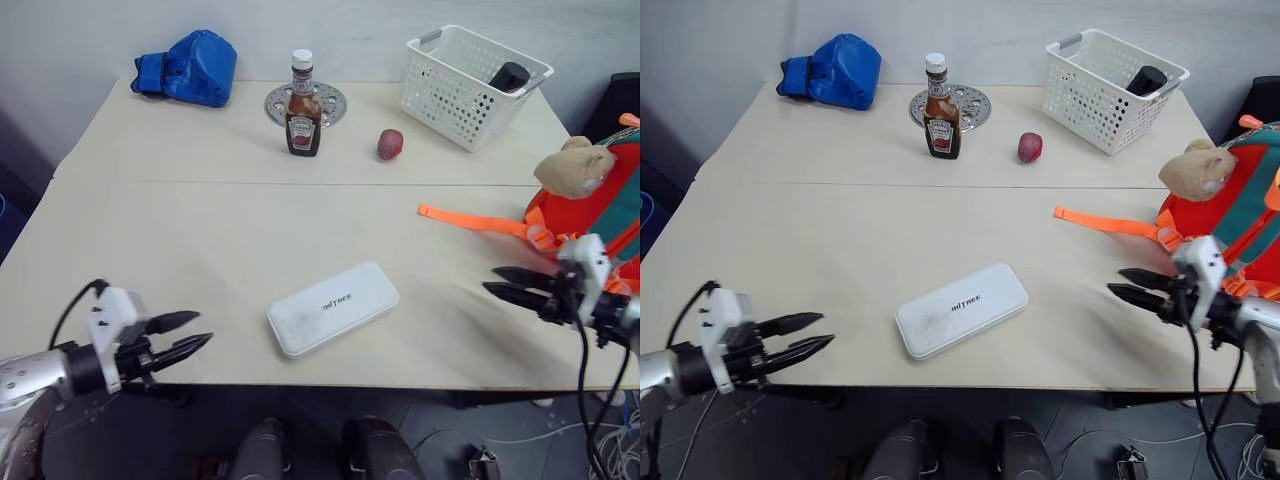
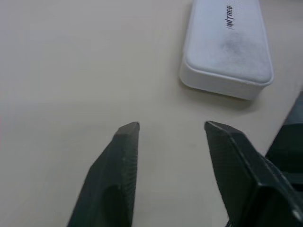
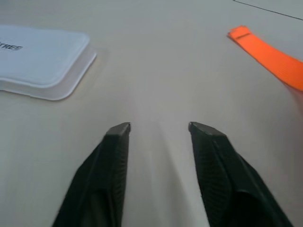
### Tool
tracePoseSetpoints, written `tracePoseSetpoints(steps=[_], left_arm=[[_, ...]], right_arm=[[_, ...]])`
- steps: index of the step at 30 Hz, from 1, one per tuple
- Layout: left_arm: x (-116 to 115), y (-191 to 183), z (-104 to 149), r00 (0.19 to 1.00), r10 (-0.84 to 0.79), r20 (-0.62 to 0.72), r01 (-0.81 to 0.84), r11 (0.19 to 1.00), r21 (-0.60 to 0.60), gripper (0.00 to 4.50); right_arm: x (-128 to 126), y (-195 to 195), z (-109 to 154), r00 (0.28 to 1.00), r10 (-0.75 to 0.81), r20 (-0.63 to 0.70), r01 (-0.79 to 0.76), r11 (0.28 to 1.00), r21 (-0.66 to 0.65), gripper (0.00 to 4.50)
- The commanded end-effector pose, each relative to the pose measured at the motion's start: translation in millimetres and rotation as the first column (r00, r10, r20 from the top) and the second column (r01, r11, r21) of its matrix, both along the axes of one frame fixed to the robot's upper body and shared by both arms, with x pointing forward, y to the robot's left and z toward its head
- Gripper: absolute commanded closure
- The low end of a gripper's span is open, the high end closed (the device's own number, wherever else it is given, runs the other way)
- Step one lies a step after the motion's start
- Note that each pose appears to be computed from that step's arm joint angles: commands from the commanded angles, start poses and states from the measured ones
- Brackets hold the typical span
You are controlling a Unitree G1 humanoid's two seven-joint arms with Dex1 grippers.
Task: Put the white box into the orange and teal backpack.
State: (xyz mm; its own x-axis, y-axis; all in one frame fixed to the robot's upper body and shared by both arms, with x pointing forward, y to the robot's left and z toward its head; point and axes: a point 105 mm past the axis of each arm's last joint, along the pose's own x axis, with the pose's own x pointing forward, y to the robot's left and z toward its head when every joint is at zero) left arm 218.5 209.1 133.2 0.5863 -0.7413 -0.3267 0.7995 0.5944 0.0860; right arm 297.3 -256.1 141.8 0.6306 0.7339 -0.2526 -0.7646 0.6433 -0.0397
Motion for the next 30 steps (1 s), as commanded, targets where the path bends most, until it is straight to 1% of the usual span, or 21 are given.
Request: tracePoseSetpoints(steps=[1, 3, 4, 8, 10, 15, 19, 22, 27, 30], left_arm=[[3, -26, -4, 0.992, -0.129, 0.010, 0.129, 0.991, 0.035, 3.56], [7, -35, -8, 0.984, -0.178, 0.004, 0.178, 0.983, 0.053, 4.20], [8, -39, -11, 0.980, -0.198, -0.001, 0.197, 0.978, 0.066, 4.48], [15, -53, -28, 0.965, -0.260, -0.036, 0.263, 0.956, 0.132, 4.48], [19, -55, -33, 0.963, -0.268, -0.033, 0.270, 0.951, 0.153, 4.48], [31, -59, -40, 0.959, -0.282, -0.016, 0.280, 0.943, 0.181, 4.48], [42, -61, -37, 0.958, -0.286, 0.008, 0.280, 0.943, 0.178, 4.48], [55, -61, -35, 0.962, -0.272, 0.035, 0.260, 0.946, 0.193, 4.48], [69, -58, -31, 0.971, -0.226, 0.073, 0.210, 0.961, 0.178, 4.48], [73, -55, -29, 0.974, -0.212, 0.074, 0.198, 0.966, 0.170, 4.48]], right_arm=[[9, 28, -1, 0.995, 0.103, 0.012, -0.103, 0.994, -0.037, 3.83], [16, 37, -2, 0.992, 0.129, 0.009, -0.129, 0.991, -0.048, 4.49], [19, 41, -4, 0.990, 0.143, 0.007, -0.143, 0.988, -0.055, 4.50], [31, 55, -14, 0.981, 0.192, -0.013, -0.192, 0.975, -0.114, 4.50], [38, 59, -19, 0.983, 0.185, -0.011, -0.184, 0.971, -0.154, 4.50], [41, 76, -21, 0.974, 0.226, 0.006, -0.222, 0.963, -0.154, 4.50], [30, 86, -22, 0.961, 0.278, -0.007, -0.276, 0.951, -0.136, 4.50], [10, 90, -28, 0.946, 0.320, -0.047, -0.323, 0.940, -0.113, 4.50], [-6, 94, -35, 0.943, 0.325, -0.073, -0.332, 0.939, -0.096, 4.50], [-9, 93, -37, 0.949, 0.305, -0.075, -0.311, 0.946, -0.094, 4.50]])
